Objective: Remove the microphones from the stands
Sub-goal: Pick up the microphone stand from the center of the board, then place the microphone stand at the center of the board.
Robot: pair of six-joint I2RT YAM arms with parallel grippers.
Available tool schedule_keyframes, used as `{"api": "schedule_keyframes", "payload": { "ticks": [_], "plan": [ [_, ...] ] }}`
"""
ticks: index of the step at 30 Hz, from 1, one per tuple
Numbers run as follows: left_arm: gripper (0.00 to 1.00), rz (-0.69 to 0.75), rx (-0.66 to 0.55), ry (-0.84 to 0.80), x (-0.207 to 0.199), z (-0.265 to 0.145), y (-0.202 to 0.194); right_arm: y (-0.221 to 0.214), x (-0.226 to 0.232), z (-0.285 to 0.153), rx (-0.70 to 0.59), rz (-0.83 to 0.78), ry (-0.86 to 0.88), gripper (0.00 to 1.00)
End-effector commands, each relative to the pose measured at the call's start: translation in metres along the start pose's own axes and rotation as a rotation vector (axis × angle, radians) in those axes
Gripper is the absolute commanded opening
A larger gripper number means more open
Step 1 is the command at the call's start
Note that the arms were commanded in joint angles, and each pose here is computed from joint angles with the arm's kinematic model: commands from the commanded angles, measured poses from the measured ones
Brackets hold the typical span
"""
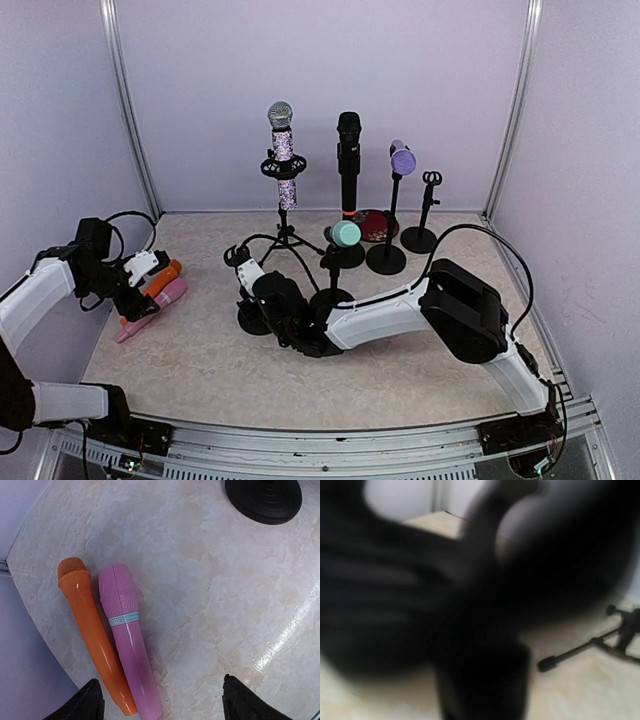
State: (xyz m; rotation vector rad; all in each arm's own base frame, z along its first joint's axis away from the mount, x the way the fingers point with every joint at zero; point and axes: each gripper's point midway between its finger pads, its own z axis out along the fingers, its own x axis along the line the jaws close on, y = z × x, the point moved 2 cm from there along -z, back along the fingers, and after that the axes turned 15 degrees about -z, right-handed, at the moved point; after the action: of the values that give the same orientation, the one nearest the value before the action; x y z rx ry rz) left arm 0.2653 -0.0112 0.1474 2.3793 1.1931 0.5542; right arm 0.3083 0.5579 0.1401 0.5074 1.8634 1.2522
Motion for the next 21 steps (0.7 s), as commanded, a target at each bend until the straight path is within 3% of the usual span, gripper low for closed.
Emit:
{"api": "schedule_keyframes", "payload": {
  "ticks": [1,2,11,16,18,20,21],
  "plan": [
    [0.79,-0.022,-0.034,-0.013,0.000,-0.012,0.010,0.021,-0.010,-0.002,-0.104,0.008,-0.036,0.06],
    [0.79,-0.023,-0.038,-0.013,0.001,-0.013,0.012,0.024,-0.011,-0.006,-0.120,0.000,-0.038,0.00],
    [0.79,-0.034,-0.055,0.001,0.008,-0.016,0.021,0.066,-0.017,-0.089,-0.329,0.020,0.071,0.00],
    [0.79,-0.031,-0.066,-0.007,0.007,-0.018,0.025,0.057,-0.030,-0.143,-0.332,0.025,0.151,0.00],
    [0.83,-0.042,-0.072,-0.012,0.008,-0.019,0.027,0.048,-0.038,-0.159,-0.303,0.021,0.150,0.00],
    [0.97,-0.055,-0.085,-0.022,0.008,-0.021,0.032,0.034,-0.049,-0.172,-0.263,0.027,0.139,0.00],
    [0.98,-0.061,-0.093,-0.023,0.008,-0.022,0.034,0.029,-0.056,-0.179,-0.249,0.027,0.129,0.00]
  ]
}}
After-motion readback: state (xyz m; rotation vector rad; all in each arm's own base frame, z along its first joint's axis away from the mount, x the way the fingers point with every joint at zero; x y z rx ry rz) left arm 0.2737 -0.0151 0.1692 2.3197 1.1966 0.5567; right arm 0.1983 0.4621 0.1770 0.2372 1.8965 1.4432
